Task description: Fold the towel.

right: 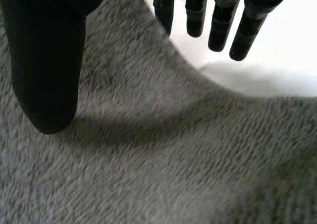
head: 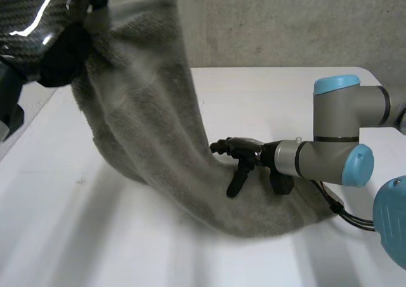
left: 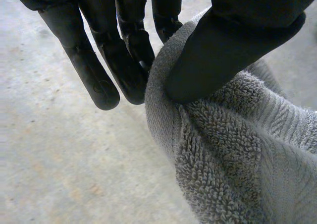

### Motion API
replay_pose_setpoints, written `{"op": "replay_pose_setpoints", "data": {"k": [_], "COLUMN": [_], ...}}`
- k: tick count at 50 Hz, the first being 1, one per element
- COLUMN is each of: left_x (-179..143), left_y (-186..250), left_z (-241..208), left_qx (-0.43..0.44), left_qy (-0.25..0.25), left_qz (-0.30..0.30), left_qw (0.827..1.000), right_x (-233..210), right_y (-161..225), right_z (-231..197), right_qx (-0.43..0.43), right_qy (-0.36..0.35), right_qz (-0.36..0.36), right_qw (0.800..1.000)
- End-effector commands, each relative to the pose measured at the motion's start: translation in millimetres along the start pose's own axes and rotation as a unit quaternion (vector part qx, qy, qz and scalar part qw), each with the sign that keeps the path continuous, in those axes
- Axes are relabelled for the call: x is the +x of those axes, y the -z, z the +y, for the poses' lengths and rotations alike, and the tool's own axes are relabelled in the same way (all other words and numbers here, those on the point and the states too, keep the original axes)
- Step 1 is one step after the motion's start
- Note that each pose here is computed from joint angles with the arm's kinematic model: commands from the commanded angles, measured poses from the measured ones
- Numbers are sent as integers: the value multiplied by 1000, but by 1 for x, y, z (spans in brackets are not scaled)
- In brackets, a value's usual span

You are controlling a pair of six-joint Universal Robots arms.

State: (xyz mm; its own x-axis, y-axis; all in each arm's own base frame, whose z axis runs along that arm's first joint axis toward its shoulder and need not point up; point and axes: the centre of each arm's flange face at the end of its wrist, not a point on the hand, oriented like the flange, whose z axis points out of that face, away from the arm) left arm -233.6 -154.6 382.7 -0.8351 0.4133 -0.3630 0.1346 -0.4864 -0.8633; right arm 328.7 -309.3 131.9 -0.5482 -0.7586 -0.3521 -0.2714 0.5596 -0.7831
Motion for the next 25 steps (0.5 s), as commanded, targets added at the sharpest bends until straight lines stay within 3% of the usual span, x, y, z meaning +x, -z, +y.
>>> {"op": "replay_pose_setpoints", "data": {"k": [1,13,18,20,21,23,24,25], "left_x": [-15,-42,-48,-49,-52,-56,-60,-60], "left_y": [-10,-23,-31,-36,-44,-54,-65,-65], "left_z": [5,11,12,12,13,14,15,15], "left_qx": [17,36,54,63,74,87,99,99], "left_qy": [6,23,19,16,14,11,10,10], "left_qz": [-11,-53,-60,-60,-59,-64,-71,-71], "left_qw": [1000,998,997,996,995,994,993,993], "right_x": [-10,-18,-6,9,9,7,7,-1], "right_y": [-3,-3,9,40,40,88,88,108], "right_z": [10,7,-49,-112,-113,-177,-177,-198], "right_qx": [-16,-8,87,203,204,344,344,404], "right_qy": [-4,14,82,136,136,189,190,210], "right_qz": [-27,-47,26,126,126,205,206,225], "right_qw": [1000,999,992,962,961,897,896,862]}}
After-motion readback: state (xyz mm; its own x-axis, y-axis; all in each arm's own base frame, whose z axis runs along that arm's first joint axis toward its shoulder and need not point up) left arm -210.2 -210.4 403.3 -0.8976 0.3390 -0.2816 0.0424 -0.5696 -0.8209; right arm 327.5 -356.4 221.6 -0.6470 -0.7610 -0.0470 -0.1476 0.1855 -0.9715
